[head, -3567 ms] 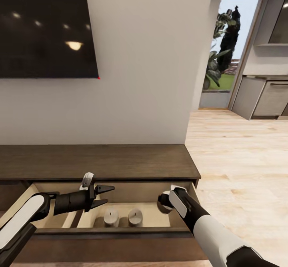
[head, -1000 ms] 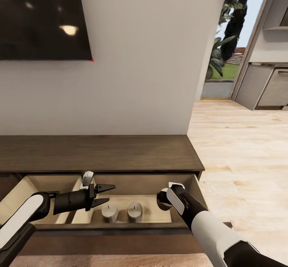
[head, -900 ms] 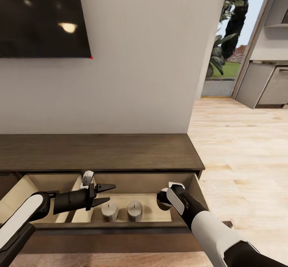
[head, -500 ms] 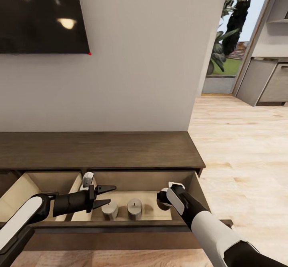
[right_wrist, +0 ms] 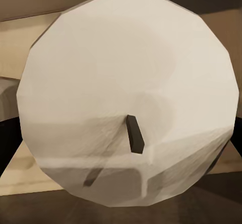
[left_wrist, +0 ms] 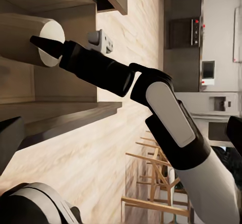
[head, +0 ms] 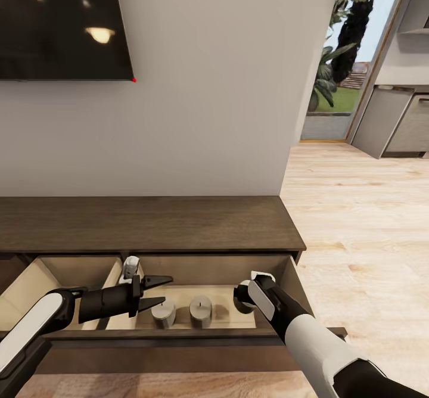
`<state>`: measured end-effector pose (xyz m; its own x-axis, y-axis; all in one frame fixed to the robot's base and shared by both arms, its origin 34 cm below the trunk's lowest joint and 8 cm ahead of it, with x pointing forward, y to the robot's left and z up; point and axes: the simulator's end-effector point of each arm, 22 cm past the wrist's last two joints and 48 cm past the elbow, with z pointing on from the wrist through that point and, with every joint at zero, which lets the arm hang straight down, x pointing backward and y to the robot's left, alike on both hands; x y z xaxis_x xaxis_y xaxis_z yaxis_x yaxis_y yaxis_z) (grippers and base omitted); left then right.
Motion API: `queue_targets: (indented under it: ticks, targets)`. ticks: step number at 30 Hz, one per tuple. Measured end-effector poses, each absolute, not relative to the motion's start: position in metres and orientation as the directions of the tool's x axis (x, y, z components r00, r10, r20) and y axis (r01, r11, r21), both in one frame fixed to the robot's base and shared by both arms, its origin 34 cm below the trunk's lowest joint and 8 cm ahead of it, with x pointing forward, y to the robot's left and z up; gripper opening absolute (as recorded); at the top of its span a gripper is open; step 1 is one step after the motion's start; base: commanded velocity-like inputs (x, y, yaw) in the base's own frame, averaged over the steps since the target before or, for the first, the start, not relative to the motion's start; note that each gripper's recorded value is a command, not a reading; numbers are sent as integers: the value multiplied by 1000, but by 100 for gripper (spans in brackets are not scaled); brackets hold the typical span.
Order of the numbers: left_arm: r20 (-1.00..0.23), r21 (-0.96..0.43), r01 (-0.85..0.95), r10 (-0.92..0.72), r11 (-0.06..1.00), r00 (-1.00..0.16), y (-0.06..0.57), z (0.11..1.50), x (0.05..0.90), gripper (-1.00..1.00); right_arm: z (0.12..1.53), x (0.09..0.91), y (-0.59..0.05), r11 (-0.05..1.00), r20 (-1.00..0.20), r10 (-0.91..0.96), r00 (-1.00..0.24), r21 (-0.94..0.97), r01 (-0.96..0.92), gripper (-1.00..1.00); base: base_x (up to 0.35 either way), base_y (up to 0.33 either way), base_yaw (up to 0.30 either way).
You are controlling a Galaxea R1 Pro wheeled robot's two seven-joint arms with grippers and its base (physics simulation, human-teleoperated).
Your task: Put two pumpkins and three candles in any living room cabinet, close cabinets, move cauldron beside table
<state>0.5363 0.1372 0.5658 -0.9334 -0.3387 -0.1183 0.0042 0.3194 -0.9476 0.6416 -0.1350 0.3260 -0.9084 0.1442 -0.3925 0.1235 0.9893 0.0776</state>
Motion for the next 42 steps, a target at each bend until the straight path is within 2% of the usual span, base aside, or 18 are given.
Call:
queue_targets:
  ticks: [9,17,21,42]
  targets:
    - [-111,-950,-1,-343,311,-933,138,567,537,100,327,644,-134,988,-401,149,-904,84,126,100,0,0,0]
    - [-110,-951,-2,-343,311,-933,138,566,537,100,332,651,-115,980,-425,159,-891,175,91,100,0,0,0]
    - [-110,-950,-2,-343,311,-933,138,566,537,100,332,657,-116,988,-475,125,-871,142,64,100,0,0,0]
    - [-110,-951,-2,-342,310,-933,137,566,536,100,327,664,-127,991,-549,126,-826,109,79,100,0,0,0]
